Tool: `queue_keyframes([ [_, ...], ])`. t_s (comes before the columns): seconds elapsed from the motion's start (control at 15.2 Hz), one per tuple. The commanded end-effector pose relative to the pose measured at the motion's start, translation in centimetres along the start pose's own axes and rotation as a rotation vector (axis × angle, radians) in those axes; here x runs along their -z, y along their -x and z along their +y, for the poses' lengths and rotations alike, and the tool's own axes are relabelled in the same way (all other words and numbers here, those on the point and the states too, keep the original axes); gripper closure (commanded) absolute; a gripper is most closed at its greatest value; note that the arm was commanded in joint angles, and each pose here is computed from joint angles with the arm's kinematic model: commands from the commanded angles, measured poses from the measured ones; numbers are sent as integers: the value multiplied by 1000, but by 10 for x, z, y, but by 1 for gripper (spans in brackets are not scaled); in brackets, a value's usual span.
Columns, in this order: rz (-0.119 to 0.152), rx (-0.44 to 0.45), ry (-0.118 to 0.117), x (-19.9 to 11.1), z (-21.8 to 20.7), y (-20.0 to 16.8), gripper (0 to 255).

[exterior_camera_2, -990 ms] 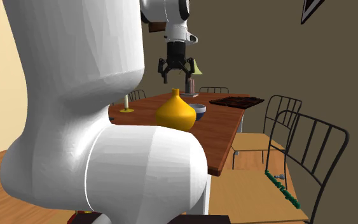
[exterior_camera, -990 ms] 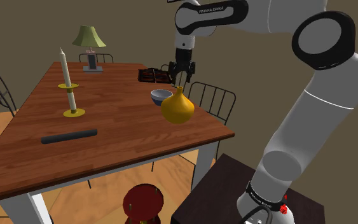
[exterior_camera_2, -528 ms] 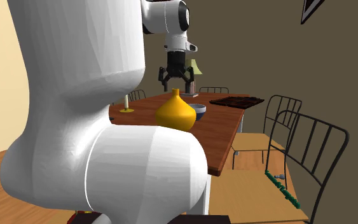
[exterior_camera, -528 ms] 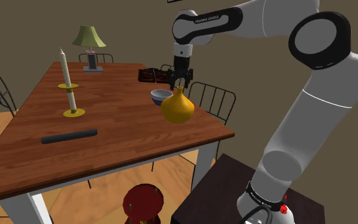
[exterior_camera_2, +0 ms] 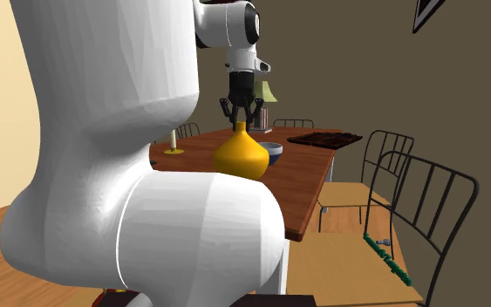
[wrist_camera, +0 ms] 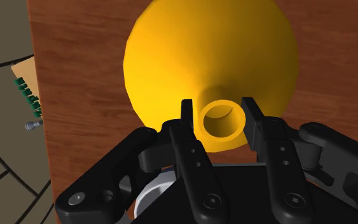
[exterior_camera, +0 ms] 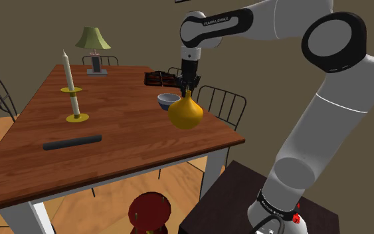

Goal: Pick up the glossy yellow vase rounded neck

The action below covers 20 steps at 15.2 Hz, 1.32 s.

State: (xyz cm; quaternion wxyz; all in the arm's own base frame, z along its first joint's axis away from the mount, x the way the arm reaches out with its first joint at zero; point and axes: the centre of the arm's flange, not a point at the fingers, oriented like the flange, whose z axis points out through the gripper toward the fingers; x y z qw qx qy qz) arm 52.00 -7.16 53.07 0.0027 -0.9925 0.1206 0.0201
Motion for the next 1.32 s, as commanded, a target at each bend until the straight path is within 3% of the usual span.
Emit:
queue_keyframes([
  [0.0, -1, 0, 0, 0, 0, 0, 255],
  [1.25, -1, 1, 0, 79, 0, 3, 255],
])
